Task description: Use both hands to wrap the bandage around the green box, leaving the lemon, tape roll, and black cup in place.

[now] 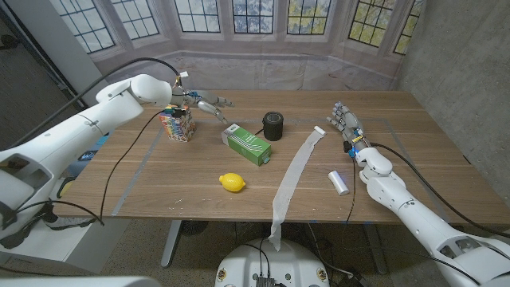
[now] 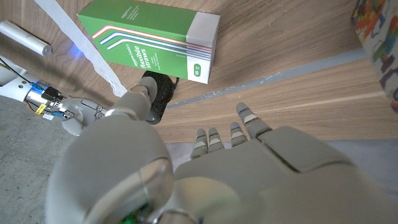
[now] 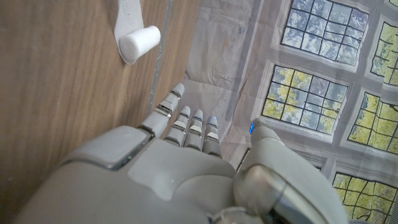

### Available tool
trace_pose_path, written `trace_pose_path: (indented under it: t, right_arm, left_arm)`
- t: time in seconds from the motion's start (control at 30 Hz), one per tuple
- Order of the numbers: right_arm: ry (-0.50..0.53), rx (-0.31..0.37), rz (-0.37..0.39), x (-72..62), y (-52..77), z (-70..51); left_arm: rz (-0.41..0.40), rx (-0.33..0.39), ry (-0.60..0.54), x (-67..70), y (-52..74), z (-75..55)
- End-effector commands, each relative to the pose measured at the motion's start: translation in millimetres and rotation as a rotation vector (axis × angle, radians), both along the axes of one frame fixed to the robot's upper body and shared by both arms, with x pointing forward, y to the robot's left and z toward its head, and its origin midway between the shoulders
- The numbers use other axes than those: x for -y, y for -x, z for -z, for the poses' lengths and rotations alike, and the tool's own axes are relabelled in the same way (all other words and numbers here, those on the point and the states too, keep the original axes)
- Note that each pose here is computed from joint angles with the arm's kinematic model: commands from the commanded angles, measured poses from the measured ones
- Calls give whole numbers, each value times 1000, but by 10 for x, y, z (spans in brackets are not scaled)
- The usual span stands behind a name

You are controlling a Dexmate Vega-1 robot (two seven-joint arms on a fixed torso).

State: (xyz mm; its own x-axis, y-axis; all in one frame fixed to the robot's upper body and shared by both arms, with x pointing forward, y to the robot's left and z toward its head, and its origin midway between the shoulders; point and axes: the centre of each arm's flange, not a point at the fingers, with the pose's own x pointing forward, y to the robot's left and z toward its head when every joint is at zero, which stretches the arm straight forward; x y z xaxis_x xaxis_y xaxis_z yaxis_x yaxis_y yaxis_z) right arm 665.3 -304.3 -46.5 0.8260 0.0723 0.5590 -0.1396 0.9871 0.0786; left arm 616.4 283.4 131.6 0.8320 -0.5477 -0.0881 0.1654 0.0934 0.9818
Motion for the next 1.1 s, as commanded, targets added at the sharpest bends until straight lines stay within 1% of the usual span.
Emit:
trace_pose_path:
  t: [0.03,0.17,0.3,0.33,0.5,0.67,0.9,0.93,1.1]
  right_arm:
    - [-10,4,16,8,40,22]
    - [-8,6,18,9,42,11]
    - [-4,6,17,3,35,-4]
    - [-5,7,18,0,31,-11]
    - [-8,8,18,-14,18,-21]
    - [-11,9,19,-28,10,-19]
    - [-21,7,22,-31,9,7]
    - [-24,5,21,-33,6,20]
    - [-38,0,17,-44,-1,74]
  left_arm:
    - [4,-8,-94,28,22,-103]
    - [0,-13,-114,22,26,-118]
    - [-3,3,-147,41,50,-138]
    - [-5,17,-175,56,62,-138]
    - [-6,49,-243,93,76,-128]
    - [2,83,-276,118,88,-140]
    - [-4,121,-312,134,105,-131]
    - [-7,135,-322,134,108,-121]
    - [-5,157,-343,145,127,-88]
